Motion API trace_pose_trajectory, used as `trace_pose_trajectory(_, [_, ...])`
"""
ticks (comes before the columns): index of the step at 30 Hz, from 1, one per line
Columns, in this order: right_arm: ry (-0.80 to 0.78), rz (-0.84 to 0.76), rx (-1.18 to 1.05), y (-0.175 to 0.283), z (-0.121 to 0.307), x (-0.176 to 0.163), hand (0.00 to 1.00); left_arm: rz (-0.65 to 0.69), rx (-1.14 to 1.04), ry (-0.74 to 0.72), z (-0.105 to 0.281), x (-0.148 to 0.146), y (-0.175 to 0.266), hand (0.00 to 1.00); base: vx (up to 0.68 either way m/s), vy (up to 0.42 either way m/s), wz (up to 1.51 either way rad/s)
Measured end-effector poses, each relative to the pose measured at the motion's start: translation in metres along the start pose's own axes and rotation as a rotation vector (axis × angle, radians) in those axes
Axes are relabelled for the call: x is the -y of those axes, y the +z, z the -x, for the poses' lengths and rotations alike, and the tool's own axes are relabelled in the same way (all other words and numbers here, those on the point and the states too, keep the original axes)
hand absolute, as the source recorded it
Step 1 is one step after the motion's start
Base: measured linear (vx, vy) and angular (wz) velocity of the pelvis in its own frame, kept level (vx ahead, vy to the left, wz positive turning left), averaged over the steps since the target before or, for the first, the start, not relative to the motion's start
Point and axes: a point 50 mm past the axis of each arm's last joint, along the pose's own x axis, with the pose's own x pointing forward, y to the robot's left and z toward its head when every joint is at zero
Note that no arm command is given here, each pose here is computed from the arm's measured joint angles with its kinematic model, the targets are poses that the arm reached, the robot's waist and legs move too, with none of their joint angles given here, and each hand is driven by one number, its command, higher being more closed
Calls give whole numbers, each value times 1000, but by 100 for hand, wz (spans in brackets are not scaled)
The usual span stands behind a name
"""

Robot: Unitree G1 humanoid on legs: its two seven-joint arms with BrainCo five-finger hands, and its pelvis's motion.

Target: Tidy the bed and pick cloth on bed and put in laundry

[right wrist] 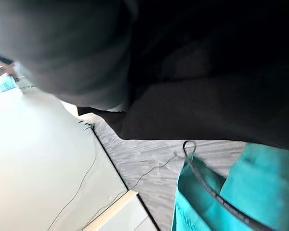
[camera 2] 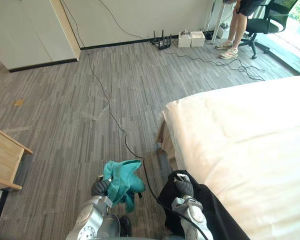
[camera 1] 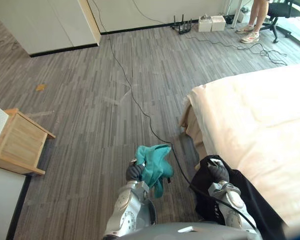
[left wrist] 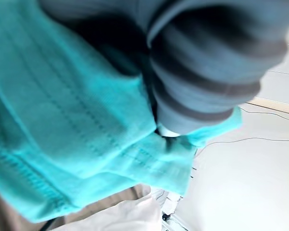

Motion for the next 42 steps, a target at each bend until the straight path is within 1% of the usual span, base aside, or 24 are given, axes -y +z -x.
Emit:
trace_pose_trajectory(7, [18, -15, -30, -9, 4, -5, 100, -6, 8, -2, 0, 0, 2, 100, 87, 75, 4])
trace_pose_trajectory(11, [18, -19, -22, -7, 0, -7, 100, -17, 26, -48, -3, 11, 6, 100, 323, 121, 17])
trace_pose_trajectory(13, [7, -42, -31, -11, -1, -11, 100, -67, 42, -74, -3, 14, 11, 100, 341, 115, 33])
trace_pose_trajectory(15, [-4, -53, -55, -18, 0, -14, 100, -80, 39, -86, -4, 17, 10, 100, 348, 44, 55])
trace_pose_trajectory(19, [-29, -55, -64, -21, 5, -8, 100, -108, 37, -139, -9, 30, 12, 100, 359, -109, 84])
trace_pose_trajectory(21, [-42, -59, -68, -23, 7, -5, 100, -128, 18, -137, -12, 28, 9, 100, 356, -246, 64])
trace_pose_trajectory(24, [-43, -64, -69, -24, 10, -5, 100, -169, -24, -111, -11, 15, 4, 100, 402, -342, 36])
trace_pose_trajectory(26, [-46, -40, -49, -16, 8, 0, 100, -161, -57, -105, -12, 16, -3, 100, 417, -358, 5])
trace_pose_trajectory(28, [-33, -38, -11, -6, 4, -3, 100, -146, -61, -124, -12, 23, -5, 100, 400, -342, 4])
trace_pose_trajectory(31, [-2, -36, 20, 3, 0, -9, 100, -137, -67, -127, -11, 26, -7, 100, 352, -335, -16])
trace_pose_trajectory(35, [52, -9, -5, 2, -3, -12, 100, -125, -65, -84, -13, 18, -9, 100, 288, -198, -26])
trace_pose_trajectory(38, [43, 51, -22, 4, -2, 5, 100, -68, -97, -64, -9, 22, -22, 100, 301, -45, -25])
trace_pose_trajectory(42, [96, 44, -43, -2, -1, 1, 100, -52, -65, -10, -5, 13, -18, 100, 278, 68, -64])
